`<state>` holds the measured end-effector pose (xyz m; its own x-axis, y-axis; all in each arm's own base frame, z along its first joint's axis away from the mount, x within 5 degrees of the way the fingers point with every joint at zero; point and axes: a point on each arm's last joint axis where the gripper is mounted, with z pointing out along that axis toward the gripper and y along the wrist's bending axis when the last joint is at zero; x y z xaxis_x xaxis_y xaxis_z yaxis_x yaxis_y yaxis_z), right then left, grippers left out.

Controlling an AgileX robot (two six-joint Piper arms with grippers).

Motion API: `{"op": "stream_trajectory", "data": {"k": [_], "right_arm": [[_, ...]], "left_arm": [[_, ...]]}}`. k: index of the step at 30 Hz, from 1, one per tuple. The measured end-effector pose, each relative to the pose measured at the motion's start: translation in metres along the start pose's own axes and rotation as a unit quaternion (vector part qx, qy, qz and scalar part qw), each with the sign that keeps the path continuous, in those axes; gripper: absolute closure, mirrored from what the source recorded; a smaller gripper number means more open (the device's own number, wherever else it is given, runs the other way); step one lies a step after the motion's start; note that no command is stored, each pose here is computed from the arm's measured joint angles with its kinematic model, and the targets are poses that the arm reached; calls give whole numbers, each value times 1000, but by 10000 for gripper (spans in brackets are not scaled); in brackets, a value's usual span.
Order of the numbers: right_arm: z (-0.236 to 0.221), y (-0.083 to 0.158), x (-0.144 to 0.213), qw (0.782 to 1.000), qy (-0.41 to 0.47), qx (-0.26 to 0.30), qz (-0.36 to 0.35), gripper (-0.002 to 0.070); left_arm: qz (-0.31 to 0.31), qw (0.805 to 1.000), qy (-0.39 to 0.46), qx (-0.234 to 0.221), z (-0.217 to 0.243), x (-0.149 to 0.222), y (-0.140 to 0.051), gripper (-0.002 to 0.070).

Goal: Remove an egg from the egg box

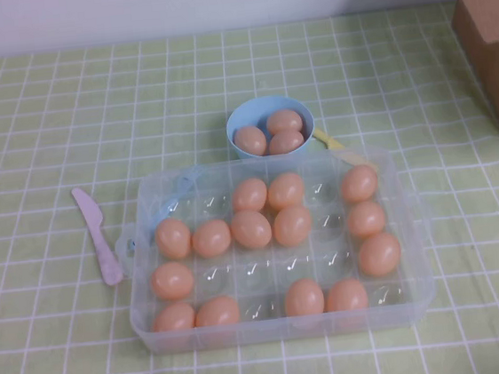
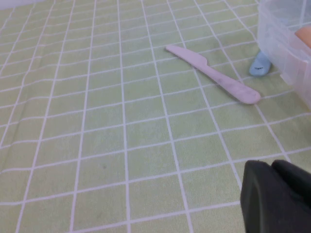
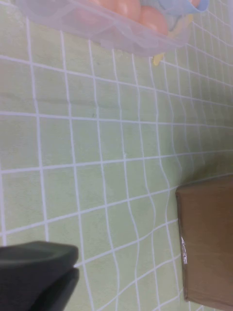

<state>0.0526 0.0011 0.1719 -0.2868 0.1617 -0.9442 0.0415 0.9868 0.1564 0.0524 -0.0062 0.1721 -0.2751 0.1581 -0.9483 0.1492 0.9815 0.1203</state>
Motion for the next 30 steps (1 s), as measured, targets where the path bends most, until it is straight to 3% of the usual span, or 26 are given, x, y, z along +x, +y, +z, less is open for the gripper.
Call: {"op": "stream_trajectory", "data": {"k": [23,27,30], "right_arm": [[0,0,0,1000,0,-2,5,695],[0,3,0,999,2,-17,45,695],[0,9,0,991,5,-47,123,695]], "left_arm": [[0,1000,0,0,0,0,0,678],[0,1000,0,0,0,0,0,678],[0,1000,0,0,0,0,0,678]]}}
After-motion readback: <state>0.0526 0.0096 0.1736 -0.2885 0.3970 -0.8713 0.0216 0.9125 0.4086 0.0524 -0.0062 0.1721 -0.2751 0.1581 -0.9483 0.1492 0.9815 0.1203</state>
